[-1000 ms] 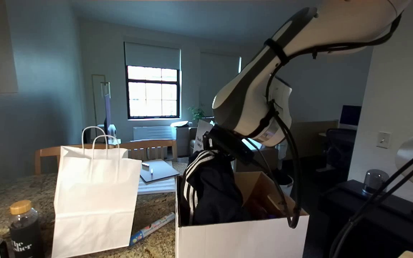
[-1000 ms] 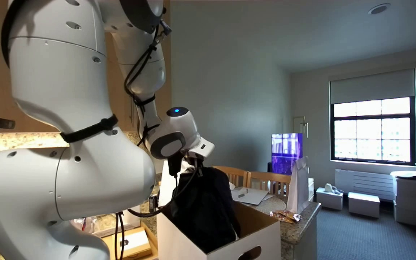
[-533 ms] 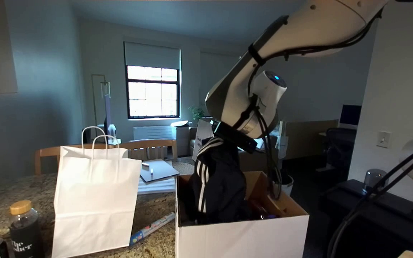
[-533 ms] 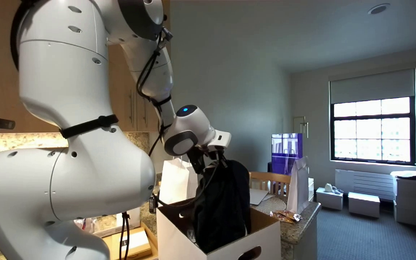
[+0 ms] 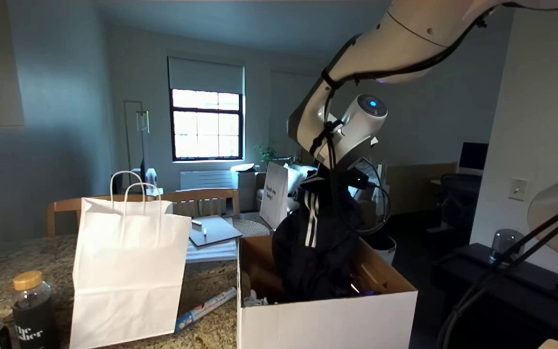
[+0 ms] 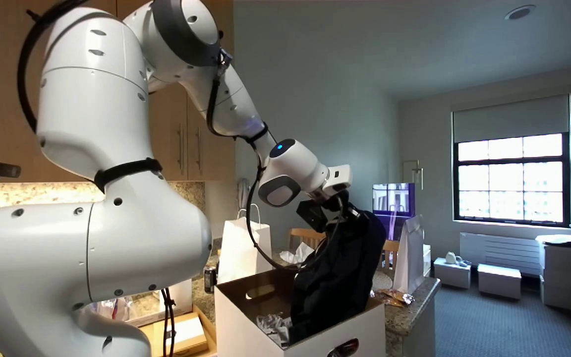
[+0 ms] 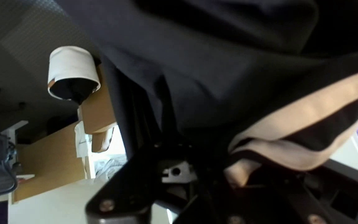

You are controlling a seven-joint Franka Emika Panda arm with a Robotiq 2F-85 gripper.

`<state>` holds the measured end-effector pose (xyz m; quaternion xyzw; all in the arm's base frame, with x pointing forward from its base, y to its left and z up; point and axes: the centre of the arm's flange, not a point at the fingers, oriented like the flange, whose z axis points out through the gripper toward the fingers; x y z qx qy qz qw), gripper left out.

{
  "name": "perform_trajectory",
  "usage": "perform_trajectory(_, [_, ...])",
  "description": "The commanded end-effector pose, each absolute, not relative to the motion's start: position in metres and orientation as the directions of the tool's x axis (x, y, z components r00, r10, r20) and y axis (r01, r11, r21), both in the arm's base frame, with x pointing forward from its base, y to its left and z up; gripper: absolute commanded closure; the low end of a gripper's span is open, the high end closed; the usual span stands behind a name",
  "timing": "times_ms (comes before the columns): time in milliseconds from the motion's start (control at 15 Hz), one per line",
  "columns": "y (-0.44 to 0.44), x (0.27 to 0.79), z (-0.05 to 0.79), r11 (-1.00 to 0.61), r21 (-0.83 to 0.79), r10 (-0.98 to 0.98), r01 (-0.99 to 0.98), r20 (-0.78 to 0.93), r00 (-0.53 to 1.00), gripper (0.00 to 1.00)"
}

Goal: Take the jacket out of the box

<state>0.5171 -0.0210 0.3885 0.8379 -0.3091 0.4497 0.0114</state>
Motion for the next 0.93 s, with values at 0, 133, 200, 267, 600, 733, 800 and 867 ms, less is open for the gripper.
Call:
perform_trajectory(0, [0.002, 0.468, 0.444, -0.823, -0.085, -0.381, -0.561, 0.817, 0.434, 0.95])
perform_trajectory(133, [0.005, 0.452, 0.442, -0.833, -0.006, -0.315, -0.553, 0.827, 0.465, 0.95])
perform_trajectory(200, [0.008, 0.442, 0.442, -0.839, 0.033, -0.282, -0.543, 0.827, 0.486, 0.95])
perform_trajectory(267, [0.008, 0.430, 0.441, -0.841, 0.073, -0.253, -0.536, 0.823, 0.509, 0.95])
perform_trajectory(600, [-0.003, 0.451, 0.384, -0.867, 0.005, -0.280, -0.497, 0.822, 0.496, 0.95])
perform_trajectory(733, [0.020, 0.450, 0.404, -0.915, -0.093, -0.288, -0.393, 0.832, 0.474, 0.95])
perform_trajectory(800, [0.034, 0.449, 0.416, -0.926, -0.107, -0.278, -0.361, 0.841, 0.464, 0.95])
perform_trajectory(867, [0.049, 0.450, 0.431, -0.939, -0.133, -0.275, -0.319, 0.844, 0.460, 0.95])
